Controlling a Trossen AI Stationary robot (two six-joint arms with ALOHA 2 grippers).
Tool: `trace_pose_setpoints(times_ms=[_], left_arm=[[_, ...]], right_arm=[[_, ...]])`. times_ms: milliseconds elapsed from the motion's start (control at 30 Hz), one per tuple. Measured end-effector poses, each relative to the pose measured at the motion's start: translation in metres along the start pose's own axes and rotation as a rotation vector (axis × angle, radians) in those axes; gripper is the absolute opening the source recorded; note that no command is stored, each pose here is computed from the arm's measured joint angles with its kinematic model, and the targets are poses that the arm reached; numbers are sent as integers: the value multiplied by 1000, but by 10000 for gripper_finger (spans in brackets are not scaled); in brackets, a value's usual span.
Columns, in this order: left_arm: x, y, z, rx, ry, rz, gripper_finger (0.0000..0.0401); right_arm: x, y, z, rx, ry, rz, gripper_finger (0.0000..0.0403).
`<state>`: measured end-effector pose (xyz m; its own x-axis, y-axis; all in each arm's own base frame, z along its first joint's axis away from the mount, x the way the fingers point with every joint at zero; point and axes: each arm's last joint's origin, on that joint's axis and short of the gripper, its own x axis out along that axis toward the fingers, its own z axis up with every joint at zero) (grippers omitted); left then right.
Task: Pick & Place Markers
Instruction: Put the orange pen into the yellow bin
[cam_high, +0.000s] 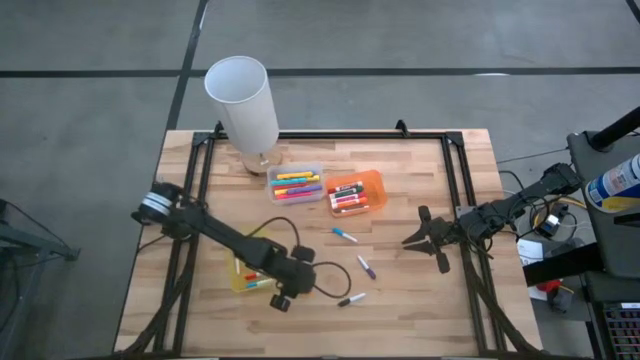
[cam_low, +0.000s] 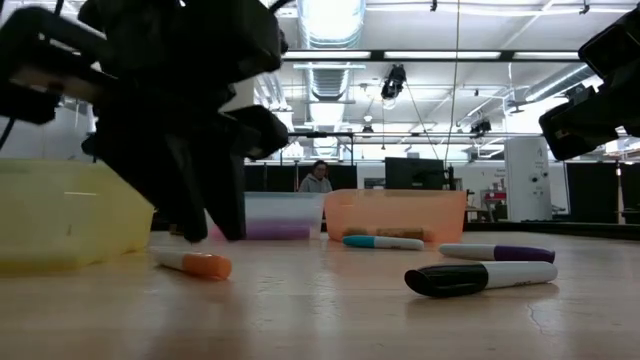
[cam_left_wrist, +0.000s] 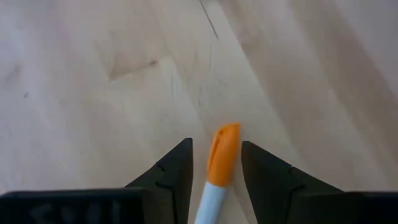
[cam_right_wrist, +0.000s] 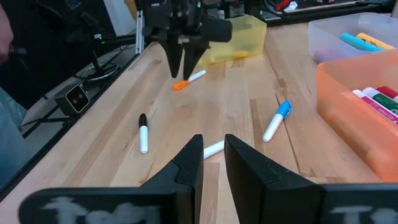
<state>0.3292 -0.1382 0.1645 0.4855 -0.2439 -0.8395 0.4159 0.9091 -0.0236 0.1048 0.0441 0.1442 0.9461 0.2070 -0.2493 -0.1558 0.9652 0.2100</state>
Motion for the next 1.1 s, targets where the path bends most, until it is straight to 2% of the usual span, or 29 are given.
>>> trace_pose_setpoints(times_ms=[200,300,567,800,967,1100], left_arm=[[17,3,1,107,111,-6,133],[21,6,3,112,141,-8,124],[18,23,10,118,131,34,24],[4,61,14,22,192,107,24],[-39,81,33,-129,254,164,24],[-80,80,35,-265,363,148,25]], right_arm=[[0,0,0,0,0,0,61],[0,0,0,0,0,0,61],[0,0,0,0,0,0,61],[0,0,0,0,0,0,61],[0,0,0,0,0,0,61],[0,0,0,0,0,0,61]])
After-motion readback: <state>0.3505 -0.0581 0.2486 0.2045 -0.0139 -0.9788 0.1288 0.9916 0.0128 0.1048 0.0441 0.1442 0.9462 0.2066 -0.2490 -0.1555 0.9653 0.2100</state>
